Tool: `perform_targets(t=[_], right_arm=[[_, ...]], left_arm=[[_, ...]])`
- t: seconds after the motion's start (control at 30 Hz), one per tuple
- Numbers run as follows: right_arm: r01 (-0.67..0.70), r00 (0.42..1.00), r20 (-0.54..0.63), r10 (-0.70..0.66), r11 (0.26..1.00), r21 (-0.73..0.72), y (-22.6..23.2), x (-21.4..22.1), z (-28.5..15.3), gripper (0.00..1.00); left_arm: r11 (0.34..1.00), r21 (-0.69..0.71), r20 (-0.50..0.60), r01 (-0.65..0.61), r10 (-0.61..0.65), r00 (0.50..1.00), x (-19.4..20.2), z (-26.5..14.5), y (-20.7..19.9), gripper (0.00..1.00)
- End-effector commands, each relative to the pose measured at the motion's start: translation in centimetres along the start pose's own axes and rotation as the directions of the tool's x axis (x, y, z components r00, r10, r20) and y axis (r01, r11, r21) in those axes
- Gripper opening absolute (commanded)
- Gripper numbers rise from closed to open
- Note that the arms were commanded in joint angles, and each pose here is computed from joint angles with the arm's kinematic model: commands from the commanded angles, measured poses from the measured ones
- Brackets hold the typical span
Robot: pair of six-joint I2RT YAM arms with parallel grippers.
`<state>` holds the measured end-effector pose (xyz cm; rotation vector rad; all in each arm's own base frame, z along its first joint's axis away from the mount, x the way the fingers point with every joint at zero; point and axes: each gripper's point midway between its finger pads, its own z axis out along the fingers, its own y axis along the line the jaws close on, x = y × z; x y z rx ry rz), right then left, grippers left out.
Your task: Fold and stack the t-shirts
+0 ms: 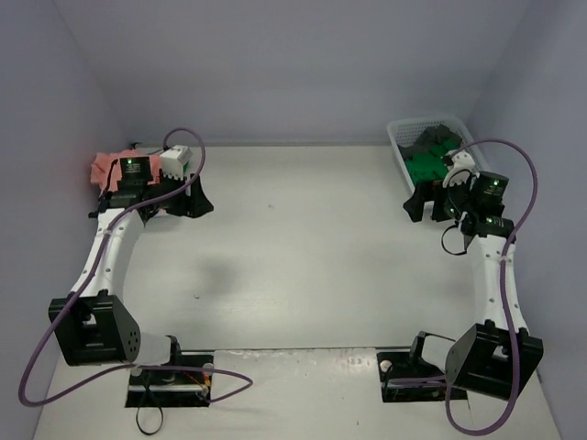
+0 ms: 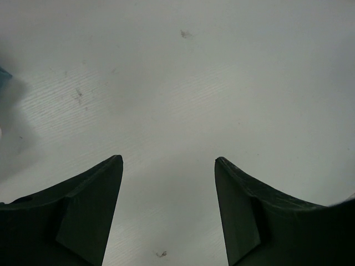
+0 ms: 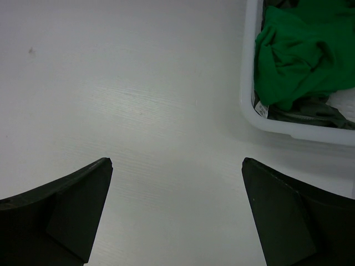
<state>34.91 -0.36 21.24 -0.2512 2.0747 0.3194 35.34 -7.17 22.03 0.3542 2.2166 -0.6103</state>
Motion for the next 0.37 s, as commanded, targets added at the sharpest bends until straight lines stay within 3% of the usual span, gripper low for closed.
perform_targets(t=[0.0, 0.33], right_arm=[[0.053, 0.993, 0.102, -0.051, 0.998, -0.022, 0.2, -1.9, -1.3, 1.00], [0.059, 0.990, 0.123, -0.062, 0.998, 0.026, -1.2, -1.3, -1.7, 1.00]], left_arm=[[0.994, -0.015, 0.127, -0.105, 0.106, 0.986, -2.8, -0.7, -0.5, 0.61], [0.990, -0.068, 0.134, -0.123, 0.131, 0.982, -1.3, -0.3, 0.6, 0.62]])
